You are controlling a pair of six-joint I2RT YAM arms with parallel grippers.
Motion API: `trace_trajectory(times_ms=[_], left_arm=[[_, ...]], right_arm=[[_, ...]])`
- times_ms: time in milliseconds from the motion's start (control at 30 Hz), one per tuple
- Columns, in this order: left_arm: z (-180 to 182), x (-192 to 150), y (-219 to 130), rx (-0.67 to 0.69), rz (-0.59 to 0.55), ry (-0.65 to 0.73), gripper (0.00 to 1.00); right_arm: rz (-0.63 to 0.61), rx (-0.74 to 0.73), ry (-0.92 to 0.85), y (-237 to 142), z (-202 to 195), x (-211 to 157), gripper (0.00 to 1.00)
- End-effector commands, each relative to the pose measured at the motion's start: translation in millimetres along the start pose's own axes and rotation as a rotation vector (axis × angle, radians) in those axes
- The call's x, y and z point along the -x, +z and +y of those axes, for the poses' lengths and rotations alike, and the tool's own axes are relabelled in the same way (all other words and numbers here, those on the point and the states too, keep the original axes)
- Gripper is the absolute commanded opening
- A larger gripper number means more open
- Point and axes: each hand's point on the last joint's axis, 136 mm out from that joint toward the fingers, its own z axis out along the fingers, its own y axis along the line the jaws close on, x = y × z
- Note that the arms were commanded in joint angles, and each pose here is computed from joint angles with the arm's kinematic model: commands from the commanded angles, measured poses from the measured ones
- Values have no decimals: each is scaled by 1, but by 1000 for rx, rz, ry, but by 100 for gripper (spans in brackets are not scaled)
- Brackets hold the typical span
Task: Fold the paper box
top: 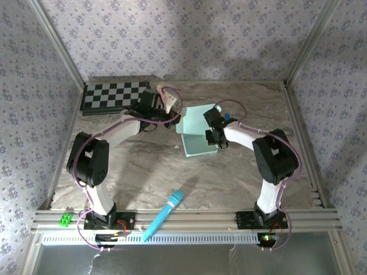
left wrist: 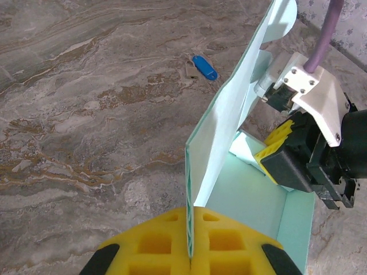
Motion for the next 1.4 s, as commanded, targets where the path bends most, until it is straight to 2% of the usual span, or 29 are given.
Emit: trace_trajectory(times_ms=[0,67,100,267,533,733,867,1000,1100,1233,1367], left_arm=[[-9,6,-7,-19,-7,38,0],[-9,5,-7,-15,-5,40,0],[-8,6,-7,-12,-5,40,0],[-5,5,-6,1,-2,43,0],[1,6,-7,18,3,34,0],[2,6,-6,10,8,24,0],[0,8,-5,0,4,27,0],[-1,10,-5,-8,0,27,0],[0,11,-4,-5,-1,30,0],[0,12,-3,-7,-3,35,0],[-2,15,-2,-14,-13,62,0]], right_arm=[[102,-199,-52,9,-31,-25,15],[118,-245,-75,8,-35,-30,15],[89,-259,-74,5,-34,-19,15],[134,-391,-126,1,-42,-24,15],[158,-480,-126,6,-41,-35,13],[181,-413,-108,16,-27,-45,13],[147,-305,-51,13,-14,-41,15],[103,-212,10,5,-3,-32,20],[74,-187,30,-3,0,-24,31],[49,-157,59,-13,1,-16,37],[31,-148,66,-20,1,-11,38]])
